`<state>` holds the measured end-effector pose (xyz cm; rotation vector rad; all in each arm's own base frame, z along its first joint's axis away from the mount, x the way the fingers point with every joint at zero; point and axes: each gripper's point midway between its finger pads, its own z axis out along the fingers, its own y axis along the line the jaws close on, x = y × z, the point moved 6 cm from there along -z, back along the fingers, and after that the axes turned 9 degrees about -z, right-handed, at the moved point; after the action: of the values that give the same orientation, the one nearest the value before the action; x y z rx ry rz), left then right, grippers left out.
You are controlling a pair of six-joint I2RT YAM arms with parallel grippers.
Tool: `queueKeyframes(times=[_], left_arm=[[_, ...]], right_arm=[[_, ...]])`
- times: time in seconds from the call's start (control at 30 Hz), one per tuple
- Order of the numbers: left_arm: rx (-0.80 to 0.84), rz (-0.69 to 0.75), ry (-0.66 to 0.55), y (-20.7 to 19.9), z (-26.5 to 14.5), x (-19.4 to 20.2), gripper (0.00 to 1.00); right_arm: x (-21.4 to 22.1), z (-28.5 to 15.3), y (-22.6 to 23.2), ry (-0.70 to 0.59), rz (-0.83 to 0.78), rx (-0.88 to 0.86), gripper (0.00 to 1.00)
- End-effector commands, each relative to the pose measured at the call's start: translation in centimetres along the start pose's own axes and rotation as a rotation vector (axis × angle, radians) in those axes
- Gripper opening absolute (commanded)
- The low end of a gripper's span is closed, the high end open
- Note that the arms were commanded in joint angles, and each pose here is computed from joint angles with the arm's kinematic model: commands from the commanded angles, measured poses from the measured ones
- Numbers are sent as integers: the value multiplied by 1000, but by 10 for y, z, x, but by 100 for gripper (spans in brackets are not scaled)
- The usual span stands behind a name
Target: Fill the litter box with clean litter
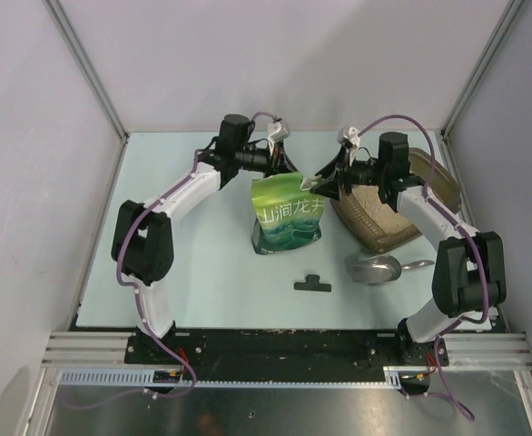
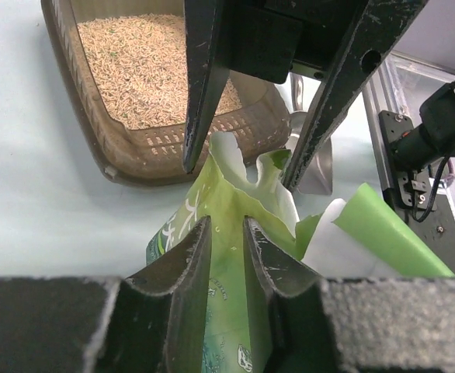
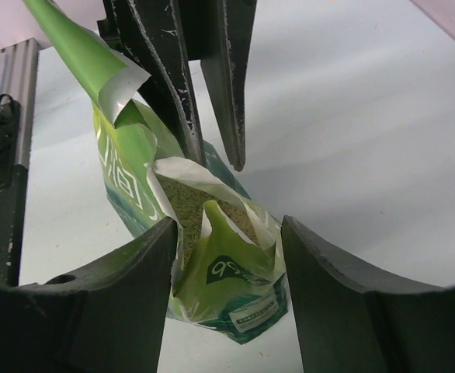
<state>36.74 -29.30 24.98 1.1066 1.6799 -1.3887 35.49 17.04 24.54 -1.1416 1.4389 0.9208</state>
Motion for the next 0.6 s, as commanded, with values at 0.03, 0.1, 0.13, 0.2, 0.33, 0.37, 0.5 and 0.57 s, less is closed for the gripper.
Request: queueKeyframes(times=[0.03, 0.1, 0.13, 0.2, 0.33, 0.37, 0.5, 0.57], left_arm=[[55, -1, -20, -4, 0, -13, 26], [54, -5, -21, -2, -1, -14, 26], [54, -7, -23, -2, -1, -15, 25], [56, -17, -22, 0, -1, -14, 24], [47, -29, -22, 3, -2, -14, 22], [42, -30, -21, 3, -2, -13, 22], [24, -24, -18, 6, -3, -14, 21], [9, -26, -16, 8, -4, -14, 20]], right_arm=[[-6, 2, -2, -65, -6, -70, 61], [-1, 2, -3, -63, 3, -81, 61], [1, 3, -2, -66, 6, -97, 61], [3, 4, -3, -70, 20, -111, 62], [4, 6, -3, -94, 32, -152, 61], [5, 7, -3, -96, 37, -158, 61], [6, 14, -2, -112, 59, -196, 57], [8, 19, -2, -118, 75, -209, 56]])
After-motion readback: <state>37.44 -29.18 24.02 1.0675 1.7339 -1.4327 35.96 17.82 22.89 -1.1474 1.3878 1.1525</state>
